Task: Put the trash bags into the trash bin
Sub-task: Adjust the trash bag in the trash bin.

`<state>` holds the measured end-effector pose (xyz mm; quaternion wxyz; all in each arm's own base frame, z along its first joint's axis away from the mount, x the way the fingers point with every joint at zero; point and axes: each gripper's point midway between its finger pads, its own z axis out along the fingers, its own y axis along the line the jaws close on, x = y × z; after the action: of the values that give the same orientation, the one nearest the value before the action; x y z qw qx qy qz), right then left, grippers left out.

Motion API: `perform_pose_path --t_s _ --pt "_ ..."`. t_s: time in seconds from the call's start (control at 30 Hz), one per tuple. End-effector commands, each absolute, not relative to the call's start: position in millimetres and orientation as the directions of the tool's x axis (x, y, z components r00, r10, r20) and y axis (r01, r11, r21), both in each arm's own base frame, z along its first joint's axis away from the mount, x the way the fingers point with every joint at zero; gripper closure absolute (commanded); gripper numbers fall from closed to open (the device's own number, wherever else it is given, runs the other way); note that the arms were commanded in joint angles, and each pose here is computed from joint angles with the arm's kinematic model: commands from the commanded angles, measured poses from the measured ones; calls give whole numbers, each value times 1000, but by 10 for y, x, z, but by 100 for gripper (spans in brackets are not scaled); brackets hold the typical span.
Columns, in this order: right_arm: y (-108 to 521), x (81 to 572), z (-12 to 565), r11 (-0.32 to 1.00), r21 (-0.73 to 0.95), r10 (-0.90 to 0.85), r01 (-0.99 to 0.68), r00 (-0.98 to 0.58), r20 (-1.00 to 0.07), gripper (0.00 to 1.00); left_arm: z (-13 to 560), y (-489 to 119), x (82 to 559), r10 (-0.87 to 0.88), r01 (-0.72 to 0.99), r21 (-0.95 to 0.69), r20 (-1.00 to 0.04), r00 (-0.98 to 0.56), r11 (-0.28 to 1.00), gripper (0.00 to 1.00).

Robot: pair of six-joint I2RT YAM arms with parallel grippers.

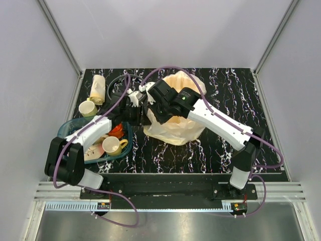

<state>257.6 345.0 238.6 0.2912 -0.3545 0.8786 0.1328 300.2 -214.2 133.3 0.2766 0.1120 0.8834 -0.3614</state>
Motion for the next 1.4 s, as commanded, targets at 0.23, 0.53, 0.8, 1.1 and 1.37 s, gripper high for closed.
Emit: perform_pose_path --t_s 0.23,0.53,0.8,1.1,1.37 --pt "3116 2725 2559 723 -59 -560 -688 -534 -633 100 801 -2198 2992 -36 290 -644 -443 -896 708 58" --pt "2950 2742 2535 709 -43 -570 -704 -536 -623 100 1723 -2021 3119 -282 402 -755 -594 -753 517 54" --pt "2918 2844 2558 733 -12 -532 -680 -562 -633 100 2122 -2247 2749 -318 485 -787 -604 -731 380 41" --pt "2920 2861 2597 730 2 -523 -684 -560 -643 100 1314 -2633 2704 -256 281 -848 -424 -869 449 51" --pt "2775 2805 2577 648 10 -582 -762 -503 -640 100 1383 -2640 2534 -186 382 -837 -479 -858 392 49"
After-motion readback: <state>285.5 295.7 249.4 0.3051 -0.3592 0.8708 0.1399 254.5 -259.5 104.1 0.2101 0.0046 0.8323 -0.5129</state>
